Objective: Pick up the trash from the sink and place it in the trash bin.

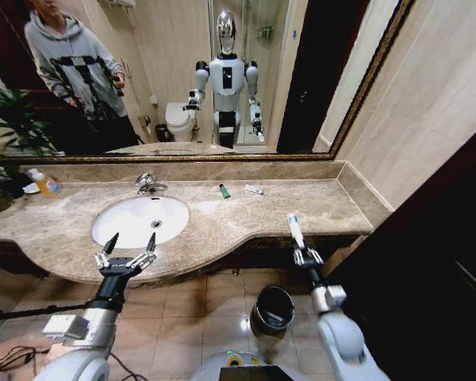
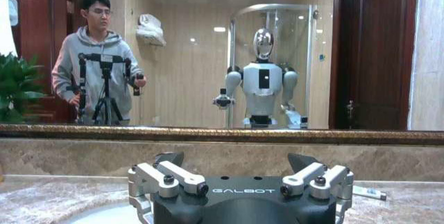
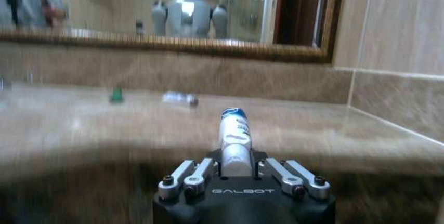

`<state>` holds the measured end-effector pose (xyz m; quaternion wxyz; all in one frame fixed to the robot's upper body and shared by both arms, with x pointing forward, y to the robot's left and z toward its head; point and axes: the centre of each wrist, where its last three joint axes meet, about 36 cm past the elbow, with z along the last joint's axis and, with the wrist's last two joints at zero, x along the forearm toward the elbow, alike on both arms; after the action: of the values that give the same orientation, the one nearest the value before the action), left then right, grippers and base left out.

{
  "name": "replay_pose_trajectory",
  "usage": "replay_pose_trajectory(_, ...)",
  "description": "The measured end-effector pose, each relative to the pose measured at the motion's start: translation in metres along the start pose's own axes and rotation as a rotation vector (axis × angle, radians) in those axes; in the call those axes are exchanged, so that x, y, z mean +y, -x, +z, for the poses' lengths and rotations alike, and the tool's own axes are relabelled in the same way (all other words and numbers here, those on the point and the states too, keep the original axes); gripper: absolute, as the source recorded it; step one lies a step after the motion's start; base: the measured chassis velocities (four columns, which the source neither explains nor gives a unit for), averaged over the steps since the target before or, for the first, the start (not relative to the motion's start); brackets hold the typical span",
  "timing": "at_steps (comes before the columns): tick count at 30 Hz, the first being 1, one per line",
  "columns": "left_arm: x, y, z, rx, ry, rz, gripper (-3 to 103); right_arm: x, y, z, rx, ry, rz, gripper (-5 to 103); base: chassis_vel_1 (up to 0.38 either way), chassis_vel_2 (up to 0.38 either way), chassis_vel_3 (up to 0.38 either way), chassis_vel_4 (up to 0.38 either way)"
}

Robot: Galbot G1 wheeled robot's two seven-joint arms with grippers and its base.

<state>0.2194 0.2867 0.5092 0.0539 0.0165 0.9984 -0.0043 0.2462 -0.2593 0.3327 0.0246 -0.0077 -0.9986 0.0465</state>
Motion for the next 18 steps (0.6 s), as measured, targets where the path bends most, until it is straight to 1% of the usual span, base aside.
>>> replay_pose_trajectory(1,0.0,0.0,0.0,0.0,0.0,0.0,100,0.002,-0.007,0.008,0.014,-0.009,0.003,24,0.0,0.0,0.0,0.0)
replay_pose_trajectory(3,0.0,0.0,0.0,0.0,0.0,0.0,100,0.008,-0.021,0.022,0.049,0.001,0.009,24,0.0,0.0,0.0,0.0)
replay_pose_trajectory(4,0.0,0.0,0.0,0.0,0.0,0.0,100,0.008,-0.021,0.022,0.049,0.001,0.009,24,0.0,0.0,0.0,0.0)
replay_pose_trajectory(7,0.0,0.0,0.0,0.0,0.0,0.0,100,0.014,-0.038,0.046,0.103,0.006,0.001,24,0.0,0.0,0.0,0.0)
replay_pose_trajectory(8,0.0,0.0,0.0,0.0,0.0,0.0,100,0.014,-0.038,0.046,0.103,0.006,0.001,24,0.0,0.0,0.0,0.0)
replay_pose_trajectory(10,0.0,0.0,0.0,0.0,0.0,0.0,100,0.017,-0.045,0.062,0.145,0.006,-0.013,24,0.0,0.0,0.0,0.0)
replay_pose_trajectory(11,0.0,0.0,0.0,0.0,0.0,0.0,100,0.018,-0.047,0.069,0.167,0.014,-0.018,24,0.0,0.0,0.0,0.0)
replay_pose_trajectory(14,0.0,0.0,0.0,0.0,0.0,0.0,100,0.02,-0.047,0.074,0.186,0.025,-0.019,24,0.0,0.0,0.0,0.0)
replay_pose_trajectory(15,0.0,0.0,0.0,0.0,0.0,0.0,100,0.022,-0.045,0.086,0.236,0.037,-0.025,24,0.0,0.0,0.0,0.0)
replay_pose_trajectory(16,0.0,0.0,0.0,0.0,0.0,0.0,100,0.022,-0.045,0.086,0.236,0.037,-0.025,24,0.0,0.0,0.0,0.0)
replay_pose_trajectory(18,0.0,0.0,0.0,0.0,0.0,0.0,100,0.022,-0.04,0.098,0.268,0.027,-0.032,24,0.0,0.0,0.0,0.0)
